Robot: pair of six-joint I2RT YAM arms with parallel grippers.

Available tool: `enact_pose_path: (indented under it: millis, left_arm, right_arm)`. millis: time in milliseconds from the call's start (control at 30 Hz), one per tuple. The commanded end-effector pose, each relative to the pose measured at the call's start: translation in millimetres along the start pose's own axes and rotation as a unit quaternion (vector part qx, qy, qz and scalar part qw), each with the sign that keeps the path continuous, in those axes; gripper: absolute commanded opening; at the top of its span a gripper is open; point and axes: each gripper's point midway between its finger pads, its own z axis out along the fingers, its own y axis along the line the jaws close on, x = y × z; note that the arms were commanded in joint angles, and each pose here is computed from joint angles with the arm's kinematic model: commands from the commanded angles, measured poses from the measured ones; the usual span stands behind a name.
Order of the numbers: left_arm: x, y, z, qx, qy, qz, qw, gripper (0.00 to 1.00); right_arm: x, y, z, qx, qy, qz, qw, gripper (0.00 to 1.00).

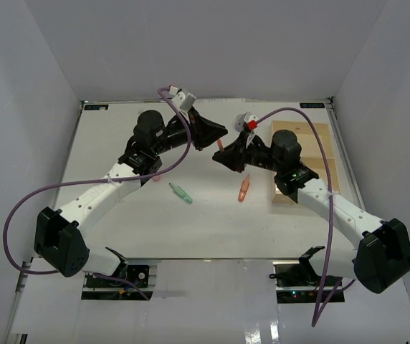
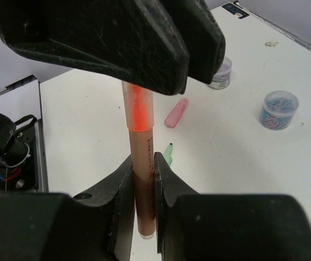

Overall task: Sort the stationery into containers
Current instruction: Close the pen cap on the pen, then place the pen in the storage box.

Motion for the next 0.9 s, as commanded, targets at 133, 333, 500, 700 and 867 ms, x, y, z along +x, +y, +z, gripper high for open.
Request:
enact_pose_path:
  millis: [133, 333, 500, 700, 867]
  left_arm:
    - [83.6, -2.7, -9.3, 0.018, 0.129, -0.076, 0.989, 0.41]
    - [79.3, 2.8, -5.6, 0.003, 0.115, -0.079, 0.990, 0.55]
    - [61.3, 5.9, -6.8, -0.010, 0.087, -0.078, 0.993, 0.67]
    - [33.4, 9.8, -17.6, -0.031, 0.050, -0.081, 0.995, 0.83]
    - [15.8, 28.9, -36.6, -0.090, 0.028, -0.079, 0.992, 0.91]
  right_arm:
    - [-86.3, -4.0, -13.1, 0.035, -0.145, -0.072, 0.986, 0.08]
    - [-44.2, -14.1, -11.4, 0.047, -0.100, -0.051, 0.993, 0.08]
    - [-5.1, -26.6, -16.6, 0.079, -0.062, -0.027, 0.995, 0.08]
    - [47.1, -69.3, -39.9, 0.189, 0.003, 0.024, 0.982, 0.08]
    - [69.1, -114.5, -84.1, 0.313, 0.060, 0.063, 0.946, 0.08]
